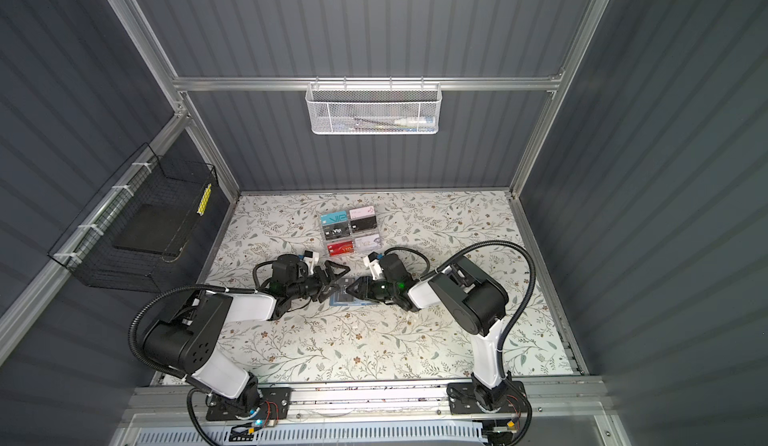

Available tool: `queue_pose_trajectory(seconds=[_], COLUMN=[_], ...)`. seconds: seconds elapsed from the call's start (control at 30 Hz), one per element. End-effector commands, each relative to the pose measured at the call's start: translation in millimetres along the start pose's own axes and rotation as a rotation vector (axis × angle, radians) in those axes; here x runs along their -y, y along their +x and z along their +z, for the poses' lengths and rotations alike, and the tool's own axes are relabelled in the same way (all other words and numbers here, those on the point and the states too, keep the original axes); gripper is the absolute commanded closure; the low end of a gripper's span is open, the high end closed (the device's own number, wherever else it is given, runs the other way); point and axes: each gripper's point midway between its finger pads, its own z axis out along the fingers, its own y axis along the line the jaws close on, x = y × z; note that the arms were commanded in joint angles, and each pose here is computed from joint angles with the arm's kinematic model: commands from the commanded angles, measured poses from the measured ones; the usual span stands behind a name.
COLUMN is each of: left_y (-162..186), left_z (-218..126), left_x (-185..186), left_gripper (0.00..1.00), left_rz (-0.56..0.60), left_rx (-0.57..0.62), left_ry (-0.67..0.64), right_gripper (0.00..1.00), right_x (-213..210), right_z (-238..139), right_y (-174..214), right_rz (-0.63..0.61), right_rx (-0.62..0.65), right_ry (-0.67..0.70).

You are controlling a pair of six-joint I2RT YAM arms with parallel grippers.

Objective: Take the credit cards out of the card holder

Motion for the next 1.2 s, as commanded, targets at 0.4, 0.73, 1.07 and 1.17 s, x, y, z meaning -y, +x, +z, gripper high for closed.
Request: queue_pose_trajectory(seconds=[0.4,0.73,1.07,1.17], left_y=[16,19,17,18], left_z=[-6,-10,-13,-8], left_x=[-29,-37,-35,-36], left_gripper=[0.0,0.0,0.0,0.0], left_rz=[-0.024,-0.014,0.021,-0.003], left_rx=[-0.042,-0.043,-0.048,-0.051], left_ry=[-0.103,-0.144,-0.172,-0.143], right_gripper=[0.54,0.56,0.57,0.57], right_x=[18,18,19,19], right_z=[6,6,8,8], right_y=[7,7,8,8], right_rz=[0.05,0.055,0.062,0.062], right_rx=[-0.027,-0.028,-0.034,-0.038], right_ry=[0.027,0.027,0.024,0.022])
